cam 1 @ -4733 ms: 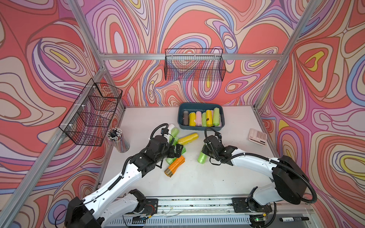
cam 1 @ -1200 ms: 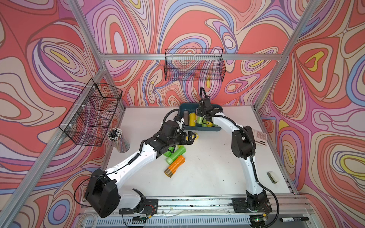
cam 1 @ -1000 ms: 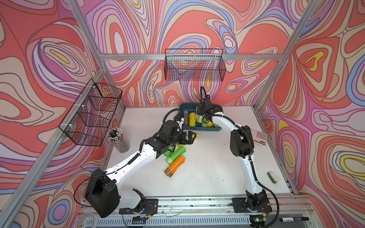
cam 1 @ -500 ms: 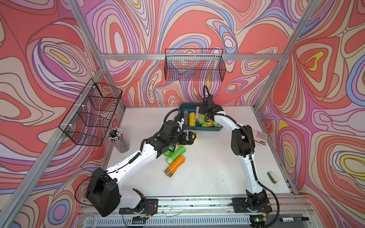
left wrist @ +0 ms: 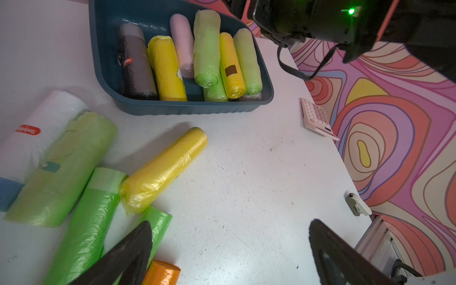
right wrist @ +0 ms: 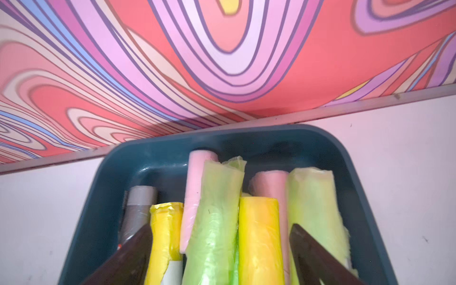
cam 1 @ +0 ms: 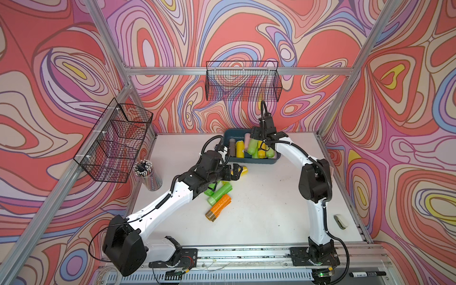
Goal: Put the roll of trash bags into the storage box
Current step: Place the roll of trash bags in the storage box, then pick up the roll of trash bags from the center of the board.
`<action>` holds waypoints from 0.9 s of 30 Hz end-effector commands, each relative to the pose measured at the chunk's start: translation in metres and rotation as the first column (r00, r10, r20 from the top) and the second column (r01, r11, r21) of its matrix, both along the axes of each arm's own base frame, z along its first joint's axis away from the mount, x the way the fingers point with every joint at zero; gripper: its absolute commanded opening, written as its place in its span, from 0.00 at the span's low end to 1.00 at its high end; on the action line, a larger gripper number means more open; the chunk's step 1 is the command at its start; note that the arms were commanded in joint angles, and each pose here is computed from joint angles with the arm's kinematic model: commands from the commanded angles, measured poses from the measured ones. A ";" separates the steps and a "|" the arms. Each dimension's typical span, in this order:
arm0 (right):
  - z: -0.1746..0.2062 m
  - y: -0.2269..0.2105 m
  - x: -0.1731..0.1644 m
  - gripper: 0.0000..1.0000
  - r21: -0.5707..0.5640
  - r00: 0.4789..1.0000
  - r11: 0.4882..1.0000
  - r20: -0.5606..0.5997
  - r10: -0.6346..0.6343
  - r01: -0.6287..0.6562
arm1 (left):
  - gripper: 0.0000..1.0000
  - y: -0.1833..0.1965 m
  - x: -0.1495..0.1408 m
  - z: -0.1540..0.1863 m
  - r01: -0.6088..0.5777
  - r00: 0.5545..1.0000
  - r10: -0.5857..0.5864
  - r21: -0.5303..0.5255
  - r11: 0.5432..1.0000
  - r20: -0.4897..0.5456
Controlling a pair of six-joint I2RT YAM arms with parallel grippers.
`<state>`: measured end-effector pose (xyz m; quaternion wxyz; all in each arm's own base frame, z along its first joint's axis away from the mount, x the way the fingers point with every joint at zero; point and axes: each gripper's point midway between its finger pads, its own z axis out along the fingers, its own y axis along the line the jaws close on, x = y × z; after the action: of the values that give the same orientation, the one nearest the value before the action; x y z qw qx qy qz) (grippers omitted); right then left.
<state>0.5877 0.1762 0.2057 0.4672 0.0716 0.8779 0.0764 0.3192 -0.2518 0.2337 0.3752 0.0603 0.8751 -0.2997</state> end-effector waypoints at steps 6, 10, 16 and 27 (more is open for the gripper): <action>0.048 -0.018 -0.058 0.89 0.074 0.999 0.997 0.045 -0.005 0.002 | 1.00 0.031 -0.006 -0.013 -0.084 0.996 0.082 0.102 0.991 0.022; 0.047 -0.032 -0.094 0.88 0.074 0.999 0.996 -0.022 -0.040 0.042 | 1.00 0.039 -0.009 -0.016 -0.090 0.996 0.086 0.138 0.986 0.036; 0.050 -0.035 -0.140 0.88 0.173 1.000 0.985 -0.008 -0.015 0.016 | 1.00 0.052 -0.021 -0.040 -0.095 0.994 0.106 0.216 0.972 -0.041; 0.078 -0.023 -0.165 0.89 0.283 0.999 0.958 0.037 0.036 -0.045 | 0.90 0.044 -0.050 -0.094 0.026 0.968 0.057 0.323 0.946 -0.245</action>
<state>0.4267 0.1442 0.2695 0.4584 0.1182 0.8625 0.1787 0.2859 -0.2119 0.1651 0.3019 0.0656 0.9341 -0.1791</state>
